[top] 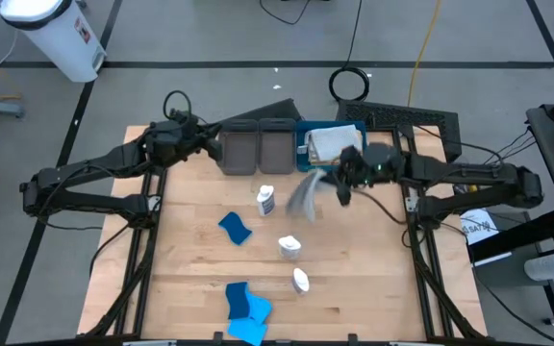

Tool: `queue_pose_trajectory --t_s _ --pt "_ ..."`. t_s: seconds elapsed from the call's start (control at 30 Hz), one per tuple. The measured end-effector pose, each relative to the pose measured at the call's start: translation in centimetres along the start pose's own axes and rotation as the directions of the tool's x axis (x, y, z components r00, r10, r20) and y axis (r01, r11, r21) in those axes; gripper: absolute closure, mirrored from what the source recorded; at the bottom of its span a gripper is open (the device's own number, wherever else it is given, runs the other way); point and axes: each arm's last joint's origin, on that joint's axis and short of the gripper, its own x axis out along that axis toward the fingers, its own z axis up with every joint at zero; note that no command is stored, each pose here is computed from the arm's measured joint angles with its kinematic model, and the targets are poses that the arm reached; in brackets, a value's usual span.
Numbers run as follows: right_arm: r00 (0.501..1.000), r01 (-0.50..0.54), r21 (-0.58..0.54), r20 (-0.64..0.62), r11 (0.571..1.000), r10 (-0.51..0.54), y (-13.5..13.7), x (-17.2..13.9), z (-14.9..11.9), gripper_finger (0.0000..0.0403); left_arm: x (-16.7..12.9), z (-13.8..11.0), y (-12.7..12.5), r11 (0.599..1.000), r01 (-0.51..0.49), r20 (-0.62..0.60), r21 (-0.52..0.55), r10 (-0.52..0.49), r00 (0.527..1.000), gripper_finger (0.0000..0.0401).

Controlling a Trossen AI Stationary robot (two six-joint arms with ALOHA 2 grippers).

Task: Pick & Place Kitchen Items
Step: Put the gray towel into the blue bin

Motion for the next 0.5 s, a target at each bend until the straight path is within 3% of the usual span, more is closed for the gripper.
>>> queue_pose_trajectory --t_s 0.17,0.23,0.33,0.5 --pt "0.991 0.125 -0.065 0.064 0.99 -0.12 -2.9 -0.3 1.3 0.0402 0.0 0.0 0.0 0.998 0.001 0.0 0.065 -0.001 1.0 0.0368" --pt "0.97 0.225 -0.001 0.097 0.974 -0.223 -4.3 -0.6 1.7 0.0402 0.0 0.0 0.0 0.997 0.015 -0.005 0.079 -0.014 1.0 0.0368" --pt "0.906 0.393 0.108 0.124 0.913 -0.404 -6.4 -1.3 2.1 0.0402 0.0 0.0 -0.1 0.996 0.042 -0.015 0.084 -0.041 0.999 0.0368" --pt "0.791 0.578 0.147 0.142 0.803 -0.595 -7.9 -2.1 2.2 0.0402 0.0 -0.1 -0.2 0.995 0.058 -0.021 0.083 -0.056 0.998 0.0368"
